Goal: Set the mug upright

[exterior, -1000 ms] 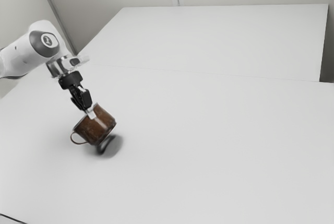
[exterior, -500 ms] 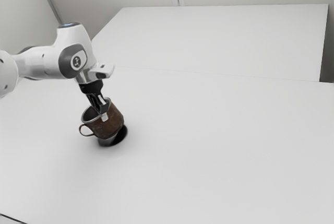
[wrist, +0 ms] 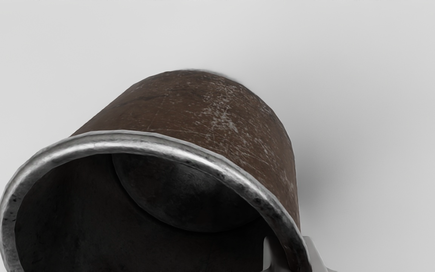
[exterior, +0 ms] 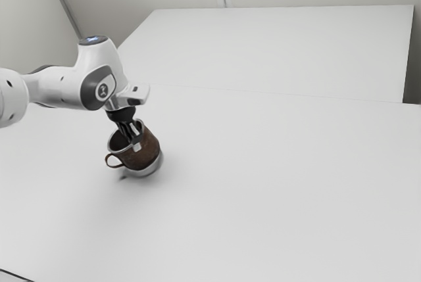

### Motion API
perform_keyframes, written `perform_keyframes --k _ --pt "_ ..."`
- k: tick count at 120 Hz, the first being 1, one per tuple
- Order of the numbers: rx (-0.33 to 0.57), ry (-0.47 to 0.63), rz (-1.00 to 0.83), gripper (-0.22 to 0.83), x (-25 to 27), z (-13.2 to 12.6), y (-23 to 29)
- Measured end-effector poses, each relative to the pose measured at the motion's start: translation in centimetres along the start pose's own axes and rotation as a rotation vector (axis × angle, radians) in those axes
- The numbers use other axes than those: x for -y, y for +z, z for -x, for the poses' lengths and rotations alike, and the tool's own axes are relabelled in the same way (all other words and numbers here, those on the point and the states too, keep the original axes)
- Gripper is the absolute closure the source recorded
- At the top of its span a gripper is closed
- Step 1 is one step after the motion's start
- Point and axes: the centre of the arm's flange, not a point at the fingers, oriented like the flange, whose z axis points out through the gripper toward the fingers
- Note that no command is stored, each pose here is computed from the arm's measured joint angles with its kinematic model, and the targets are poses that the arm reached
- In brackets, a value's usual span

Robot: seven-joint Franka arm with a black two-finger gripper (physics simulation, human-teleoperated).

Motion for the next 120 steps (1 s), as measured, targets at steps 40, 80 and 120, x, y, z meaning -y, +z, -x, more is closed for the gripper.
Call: perform_keyframes --k 40,80,120 --pt "-0.018 -0.008 -0.006 0.16 0.1 0.0 -0.2" --pt "-0.035 -0.16 -0.012 0.03 0.8 0.6 -4.7" --pt "-0.123 -0.386 -0.045 0.01 3.3 -0.6 -20.0"
